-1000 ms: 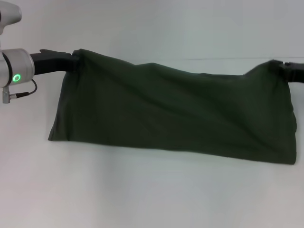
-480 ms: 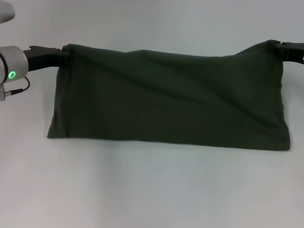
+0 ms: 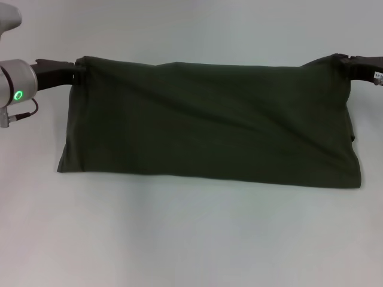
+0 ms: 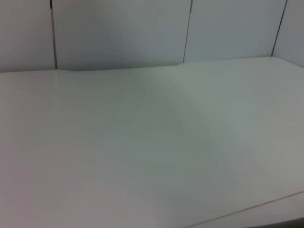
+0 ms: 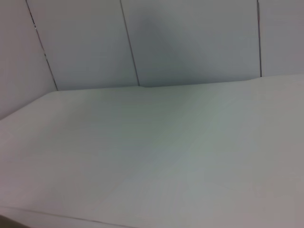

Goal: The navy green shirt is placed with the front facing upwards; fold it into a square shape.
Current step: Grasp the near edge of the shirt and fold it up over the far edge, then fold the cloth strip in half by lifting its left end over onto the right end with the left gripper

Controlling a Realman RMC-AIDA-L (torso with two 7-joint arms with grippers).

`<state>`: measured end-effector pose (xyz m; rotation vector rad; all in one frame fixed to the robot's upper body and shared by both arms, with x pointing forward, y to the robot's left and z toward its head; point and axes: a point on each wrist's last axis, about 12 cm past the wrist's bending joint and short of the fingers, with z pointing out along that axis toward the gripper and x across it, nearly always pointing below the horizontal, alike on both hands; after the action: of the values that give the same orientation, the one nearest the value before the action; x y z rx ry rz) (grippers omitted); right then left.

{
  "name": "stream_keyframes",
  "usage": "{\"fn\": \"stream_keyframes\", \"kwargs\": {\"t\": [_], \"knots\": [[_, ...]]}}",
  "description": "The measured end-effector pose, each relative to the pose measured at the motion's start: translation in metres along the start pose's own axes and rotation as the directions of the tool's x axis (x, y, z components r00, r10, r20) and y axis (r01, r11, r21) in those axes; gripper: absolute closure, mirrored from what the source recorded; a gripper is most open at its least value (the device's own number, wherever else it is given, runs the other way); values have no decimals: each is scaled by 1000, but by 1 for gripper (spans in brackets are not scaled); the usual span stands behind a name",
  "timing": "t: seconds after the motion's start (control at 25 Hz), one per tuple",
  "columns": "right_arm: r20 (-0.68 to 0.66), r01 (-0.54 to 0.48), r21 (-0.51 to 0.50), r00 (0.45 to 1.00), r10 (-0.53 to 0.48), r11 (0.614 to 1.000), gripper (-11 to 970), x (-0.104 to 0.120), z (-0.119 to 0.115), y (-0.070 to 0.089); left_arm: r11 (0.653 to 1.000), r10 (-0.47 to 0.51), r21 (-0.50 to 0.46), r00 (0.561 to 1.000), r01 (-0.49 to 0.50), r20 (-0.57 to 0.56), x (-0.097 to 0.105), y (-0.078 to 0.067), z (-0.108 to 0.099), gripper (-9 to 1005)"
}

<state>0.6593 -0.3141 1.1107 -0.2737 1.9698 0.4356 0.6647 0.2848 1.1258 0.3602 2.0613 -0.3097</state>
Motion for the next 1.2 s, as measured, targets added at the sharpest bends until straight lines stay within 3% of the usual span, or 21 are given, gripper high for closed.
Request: {"fn": "stream_keyframes", "kwargs": {"t": [0.4,0.64,0.76,0.88,1.08,1.2], "knots": [[-43,39,37,998,-37,999,752,7,10,6,1000,17,-22,1000,-17,-5,2,-7,7,880],[-66,75,117,996,-67,990,746,9,17,7,996,18,-89,1000,-18,6,4,-10,12,864],[-59,78,134,996,-70,988,624,6,17,5,993,11,-114,1000,-10,11,6,-8,11,856],[-34,48,117,998,-44,992,502,3,13,3,993,-19,-120,1000,21,15,7,-6,10,637],[5,-45,35,999,45,998,390,0,-3,-3,994,-81,-67,997,81,14,7,-2,0,405],[2,-95,-22,995,95,995,323,2,-16,-6,996,-89,17,996,89,-4,7,-8,-9,341]]}}
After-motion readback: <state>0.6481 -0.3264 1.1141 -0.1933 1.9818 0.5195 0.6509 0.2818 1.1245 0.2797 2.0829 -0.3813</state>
